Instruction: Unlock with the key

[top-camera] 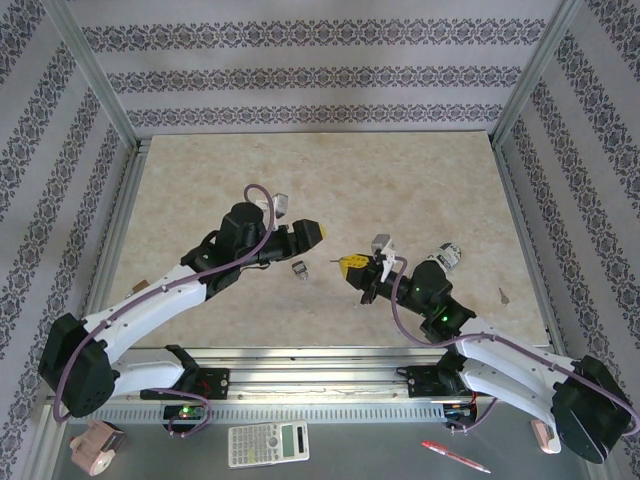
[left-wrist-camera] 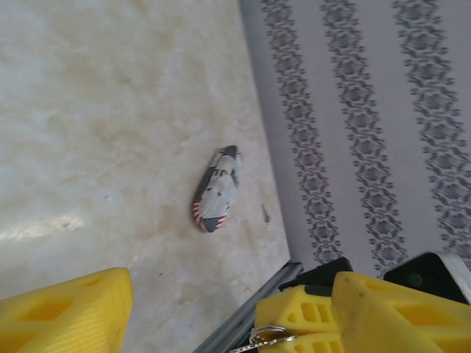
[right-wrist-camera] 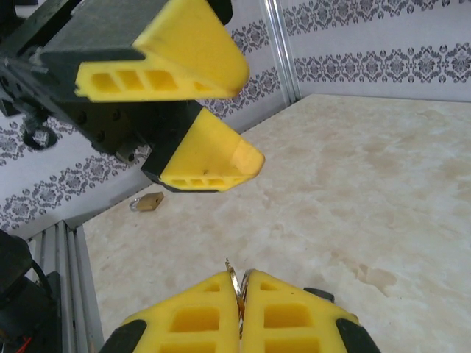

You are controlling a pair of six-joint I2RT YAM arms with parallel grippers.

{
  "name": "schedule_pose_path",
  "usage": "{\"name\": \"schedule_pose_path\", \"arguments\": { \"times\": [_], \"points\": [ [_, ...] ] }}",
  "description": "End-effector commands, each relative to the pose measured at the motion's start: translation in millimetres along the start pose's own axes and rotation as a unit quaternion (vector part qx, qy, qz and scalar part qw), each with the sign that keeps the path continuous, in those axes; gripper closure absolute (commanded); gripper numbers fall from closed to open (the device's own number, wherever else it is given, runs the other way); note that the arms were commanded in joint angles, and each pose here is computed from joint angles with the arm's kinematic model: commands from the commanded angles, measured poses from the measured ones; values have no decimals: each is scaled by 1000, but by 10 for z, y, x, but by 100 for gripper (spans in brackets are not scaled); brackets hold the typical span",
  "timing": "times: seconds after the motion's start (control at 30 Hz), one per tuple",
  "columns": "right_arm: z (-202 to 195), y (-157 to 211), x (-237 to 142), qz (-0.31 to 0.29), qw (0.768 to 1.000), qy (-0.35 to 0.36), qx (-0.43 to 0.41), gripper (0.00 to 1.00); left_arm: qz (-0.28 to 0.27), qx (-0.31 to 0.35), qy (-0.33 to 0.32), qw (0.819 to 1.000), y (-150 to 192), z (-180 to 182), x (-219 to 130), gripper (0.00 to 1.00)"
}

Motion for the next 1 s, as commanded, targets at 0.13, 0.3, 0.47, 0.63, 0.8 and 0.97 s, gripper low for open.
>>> {"name": "schedule_pose_path", "arguments": {
  "times": [0.13,0.3,0.47,0.63,0.8,0.97],
  "points": [
    [43,-611,156,-88,996,-20,26,100,-68,99,186,975,56,-234,-178,32],
    [65,-982,251,-137,988,-36,57,100,-155,165,287,931,30,-340,-367,30],
    [107,-1304,294,-171,981,-52,70,100,-207,206,366,884,-50,-594,-492,29],
    [143,-1427,299,-179,978,-63,81,100,-225,228,383,866,-114,-764,-560,35],
    [157,-1401,292,-179,977,-71,95,100,-231,227,381,866,-174,-822,-579,41],
    [201,-1383,295,-179,975,-86,101,100,-218,227,377,871,-195,-852,-509,45]
  ]
}}
Point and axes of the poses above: each hand's point on the last joint's axis, 136 mm out from that joint toward the fingers, its own x axis out along the fingers, its own z axis along the line the jaws close on, y = z × x, the point moved 6 cm from there along -x, back along the fingers, and after that the axes turned 8 degrees about -x, right-handed, at the moved point
